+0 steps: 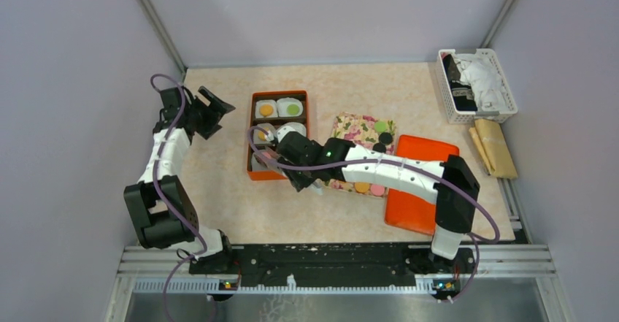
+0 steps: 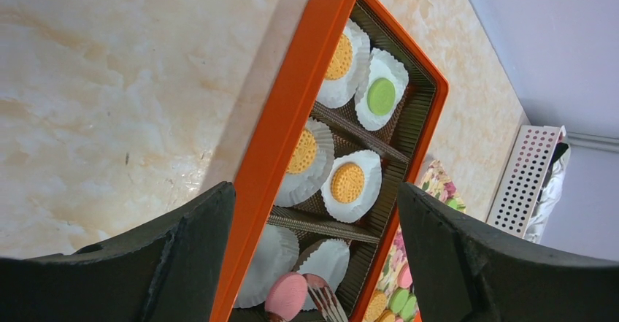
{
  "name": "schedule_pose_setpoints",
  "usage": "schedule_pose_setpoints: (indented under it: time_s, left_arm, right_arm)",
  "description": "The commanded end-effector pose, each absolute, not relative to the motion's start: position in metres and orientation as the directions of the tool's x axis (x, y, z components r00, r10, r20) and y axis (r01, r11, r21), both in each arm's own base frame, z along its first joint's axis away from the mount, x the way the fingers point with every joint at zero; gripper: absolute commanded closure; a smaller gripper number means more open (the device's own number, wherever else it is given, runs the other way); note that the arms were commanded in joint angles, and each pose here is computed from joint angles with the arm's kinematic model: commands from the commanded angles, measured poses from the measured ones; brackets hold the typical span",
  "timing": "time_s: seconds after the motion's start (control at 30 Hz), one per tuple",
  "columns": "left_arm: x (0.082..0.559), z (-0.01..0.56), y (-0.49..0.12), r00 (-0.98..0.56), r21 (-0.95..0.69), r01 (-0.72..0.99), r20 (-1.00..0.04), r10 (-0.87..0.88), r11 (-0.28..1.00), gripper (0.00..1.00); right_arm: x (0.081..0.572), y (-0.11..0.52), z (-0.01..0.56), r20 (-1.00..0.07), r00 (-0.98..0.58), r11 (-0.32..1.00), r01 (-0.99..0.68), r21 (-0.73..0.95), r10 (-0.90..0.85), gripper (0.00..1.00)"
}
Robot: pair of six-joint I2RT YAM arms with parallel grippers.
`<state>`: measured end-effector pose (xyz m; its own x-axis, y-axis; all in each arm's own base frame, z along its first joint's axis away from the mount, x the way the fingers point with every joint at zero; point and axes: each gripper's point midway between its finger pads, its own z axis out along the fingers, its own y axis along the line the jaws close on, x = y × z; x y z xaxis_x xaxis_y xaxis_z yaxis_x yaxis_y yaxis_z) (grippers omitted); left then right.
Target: Pack the cookies
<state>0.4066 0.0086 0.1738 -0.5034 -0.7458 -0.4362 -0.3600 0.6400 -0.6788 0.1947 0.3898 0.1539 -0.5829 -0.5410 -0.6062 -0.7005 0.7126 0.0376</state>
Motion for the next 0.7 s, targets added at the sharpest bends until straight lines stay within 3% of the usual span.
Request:
schedule_pose_setpoints:
  time_s: [0.0, 0.27, 0.57, 0.67]
  left_arm:
    - [0.407, 0.192, 0.011, -0.482, -0.695, -0.317, -0.468, -0.741, 0.646, 0.13]
    - [0.407, 0.191, 0.012, -0.486, -0.696, -0.311, -0.469, -0.737, 0.648, 0.13]
    - [0.407, 0.19, 0.013, -0.491, -0.688, -0.305, -0.479, -0.727, 0.659, 0.12]
    - [0.407, 0.19, 0.012, -0.495, -0.69, -0.298, -0.479, -0.725, 0.659, 0.12]
  right_arm:
    - [0.201, 0.421, 0.176, -0.677, -0.543, 0.683, -0.726, 0.081, -0.497, 0.86]
    - [0.208, 0.423, 0.162, -0.664, -0.534, 0.687, -0.725, 0.042, -0.523, 0.82]
    - [0.212, 0.425, 0.165, -0.671, -0.529, 0.695, -0.719, 0.029, -0.52, 0.56]
    - [0.213, 0.425, 0.167, -0.675, -0.527, 0.696, -0.717, 0.028, -0.516, 0.53]
